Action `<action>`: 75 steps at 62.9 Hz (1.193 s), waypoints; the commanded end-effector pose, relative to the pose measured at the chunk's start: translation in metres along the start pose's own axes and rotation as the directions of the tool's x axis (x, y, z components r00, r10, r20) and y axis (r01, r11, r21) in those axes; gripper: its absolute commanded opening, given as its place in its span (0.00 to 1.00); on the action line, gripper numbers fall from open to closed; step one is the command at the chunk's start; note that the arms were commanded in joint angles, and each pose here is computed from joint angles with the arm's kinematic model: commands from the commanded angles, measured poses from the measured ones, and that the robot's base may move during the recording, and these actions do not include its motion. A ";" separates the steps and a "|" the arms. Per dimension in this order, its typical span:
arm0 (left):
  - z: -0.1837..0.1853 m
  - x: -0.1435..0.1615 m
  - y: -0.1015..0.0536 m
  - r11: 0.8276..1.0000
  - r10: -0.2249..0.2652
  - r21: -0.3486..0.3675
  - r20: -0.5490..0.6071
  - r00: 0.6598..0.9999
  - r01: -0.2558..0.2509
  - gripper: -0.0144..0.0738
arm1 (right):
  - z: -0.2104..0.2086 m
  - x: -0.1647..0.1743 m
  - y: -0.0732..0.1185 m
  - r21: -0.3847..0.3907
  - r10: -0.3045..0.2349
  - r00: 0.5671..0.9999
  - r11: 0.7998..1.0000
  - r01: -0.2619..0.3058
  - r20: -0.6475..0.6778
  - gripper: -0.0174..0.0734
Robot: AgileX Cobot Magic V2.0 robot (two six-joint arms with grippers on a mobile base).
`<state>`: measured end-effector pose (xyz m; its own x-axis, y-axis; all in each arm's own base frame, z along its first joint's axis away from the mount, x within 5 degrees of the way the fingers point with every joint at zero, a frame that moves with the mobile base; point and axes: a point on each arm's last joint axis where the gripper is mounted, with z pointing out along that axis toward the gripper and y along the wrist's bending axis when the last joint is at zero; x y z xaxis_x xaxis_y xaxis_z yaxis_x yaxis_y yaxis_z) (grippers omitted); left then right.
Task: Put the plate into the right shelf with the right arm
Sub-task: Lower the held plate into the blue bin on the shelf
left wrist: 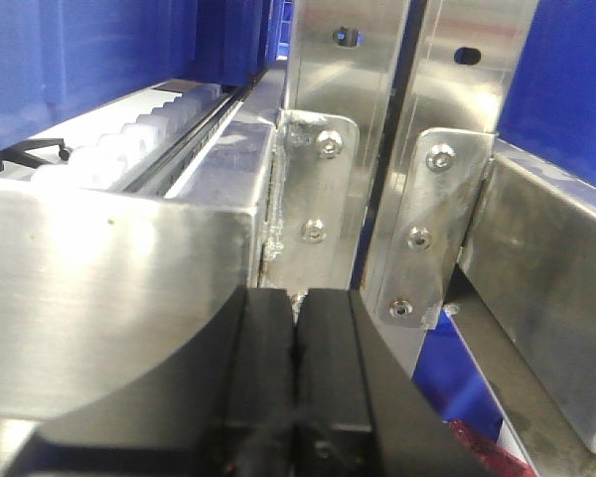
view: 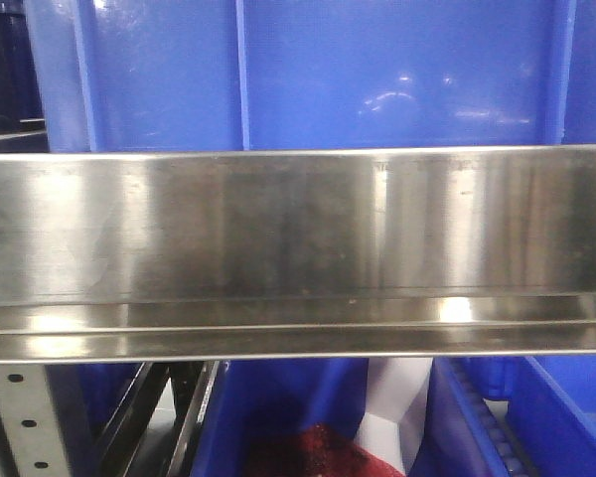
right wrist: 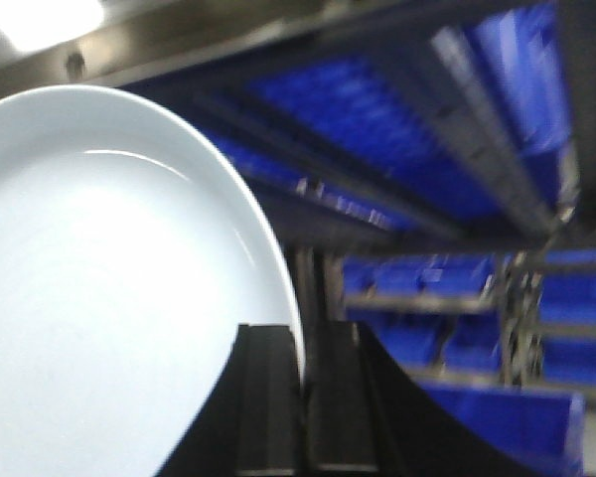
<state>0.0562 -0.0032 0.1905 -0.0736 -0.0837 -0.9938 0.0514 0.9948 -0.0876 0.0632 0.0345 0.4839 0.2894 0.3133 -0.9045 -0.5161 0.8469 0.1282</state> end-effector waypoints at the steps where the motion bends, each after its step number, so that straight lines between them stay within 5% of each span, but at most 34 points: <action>1: 0.000 -0.005 -0.001 1.000 -0.006 0.011 0.086 0.996 0.005 0.11 | 0.038 -0.003 -0.001 -0.004 -0.003 0.998 1.000 0.003 -0.060 0.25; 28: 0.000 -0.005 -0.001 1.000 -0.006 0.011 0.086 0.996 0.005 0.11 | 0.157 0.067 -0.023 0.064 0.011 0.967 0.998 0.006 -0.253 0.25; 43: 0.000 -0.005 -0.001 1.000 -0.006 0.011 0.086 0.996 0.005 0.11 | 0.184 0.113 -0.034 0.054 -0.088 0.929 0.992 0.115 -0.361 0.25; 55: 0.000 -0.005 -0.001 1.000 -0.006 0.011 0.086 0.996 0.005 0.11 | 0.193 0.136 -0.038 0.043 -0.100 0.900 0.991 0.130 -0.423 0.27; 60: 0.000 -0.005 -0.001 1.000 -0.006 0.011 0.086 0.996 0.005 0.11 | 0.194 0.141 -0.038 0.037 -0.098 0.891 0.991 0.127 -0.443 0.36; 70: 0.000 -0.005 -0.001 1.000 -0.006 0.011 0.086 0.996 0.005 0.11 | 0.195 0.145 -0.038 0.036 -0.097 0.886 0.991 0.126 -0.453 0.85; 75: 0.000 -0.005 -0.001 1.000 -0.006 0.011 0.086 0.996 0.005 0.11 | 0.195 0.144 -0.039 0.040 -0.099 0.890 0.991 0.130 -0.444 0.89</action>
<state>0.0562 -0.0032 0.1905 -0.0736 -0.0837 -0.9938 0.0514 0.9948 -0.0876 0.2877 0.1391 0.3980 -0.1801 -0.0540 -0.9822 -0.4785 0.8772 0.0395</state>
